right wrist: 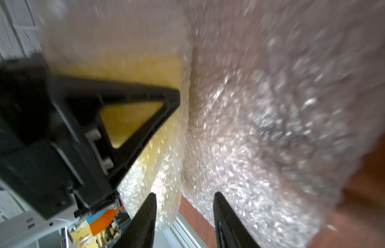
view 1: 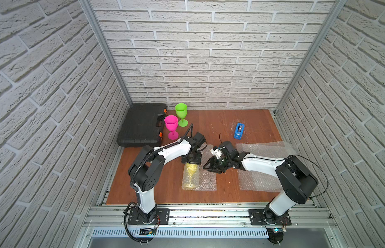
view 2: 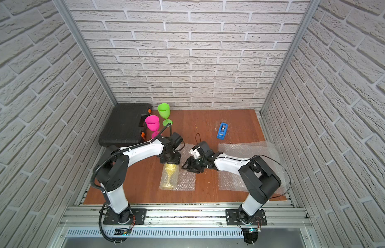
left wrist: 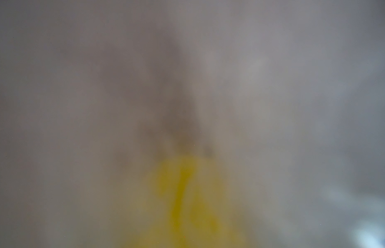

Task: Wrap wine glasses in bubble wrap
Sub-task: Wrap the wine glass in bubble wrap.

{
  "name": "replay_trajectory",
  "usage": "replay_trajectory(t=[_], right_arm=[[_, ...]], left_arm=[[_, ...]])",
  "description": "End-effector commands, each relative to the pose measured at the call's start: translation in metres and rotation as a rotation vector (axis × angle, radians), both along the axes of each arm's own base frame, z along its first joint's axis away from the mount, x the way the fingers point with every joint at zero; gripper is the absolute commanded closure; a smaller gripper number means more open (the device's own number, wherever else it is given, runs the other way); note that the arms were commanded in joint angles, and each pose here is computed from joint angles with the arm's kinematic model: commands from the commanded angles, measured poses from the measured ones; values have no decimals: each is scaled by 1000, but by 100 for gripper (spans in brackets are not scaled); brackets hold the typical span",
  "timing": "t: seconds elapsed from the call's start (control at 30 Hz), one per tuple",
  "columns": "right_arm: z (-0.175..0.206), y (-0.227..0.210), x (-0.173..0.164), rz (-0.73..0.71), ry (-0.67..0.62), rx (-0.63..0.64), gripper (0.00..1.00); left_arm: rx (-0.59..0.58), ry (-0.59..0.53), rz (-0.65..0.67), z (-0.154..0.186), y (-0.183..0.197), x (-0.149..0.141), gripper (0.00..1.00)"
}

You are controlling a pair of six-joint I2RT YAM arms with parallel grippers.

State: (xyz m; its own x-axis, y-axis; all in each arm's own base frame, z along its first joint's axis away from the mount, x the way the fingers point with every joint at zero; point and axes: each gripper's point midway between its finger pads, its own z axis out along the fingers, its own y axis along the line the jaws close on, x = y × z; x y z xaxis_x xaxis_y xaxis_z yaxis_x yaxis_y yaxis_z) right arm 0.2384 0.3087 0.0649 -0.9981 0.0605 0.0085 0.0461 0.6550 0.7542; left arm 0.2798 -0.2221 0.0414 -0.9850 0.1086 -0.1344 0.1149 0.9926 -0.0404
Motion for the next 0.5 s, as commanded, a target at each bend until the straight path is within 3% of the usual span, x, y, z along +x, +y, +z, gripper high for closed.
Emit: replay_trajectory(t=[0.0, 0.27, 0.47], right_arm=[[24, 35, 6, 11, -87, 123, 52], [-4, 47, 5, -19, -70, 112, 55], [-16, 38, 5, -41, -72, 49, 71]], left_arm=[[72, 74, 16, -31, 14, -15, 38], [52, 66, 12, -28, 12, -15, 38], [51, 65, 11, -27, 13, -16, 38]])
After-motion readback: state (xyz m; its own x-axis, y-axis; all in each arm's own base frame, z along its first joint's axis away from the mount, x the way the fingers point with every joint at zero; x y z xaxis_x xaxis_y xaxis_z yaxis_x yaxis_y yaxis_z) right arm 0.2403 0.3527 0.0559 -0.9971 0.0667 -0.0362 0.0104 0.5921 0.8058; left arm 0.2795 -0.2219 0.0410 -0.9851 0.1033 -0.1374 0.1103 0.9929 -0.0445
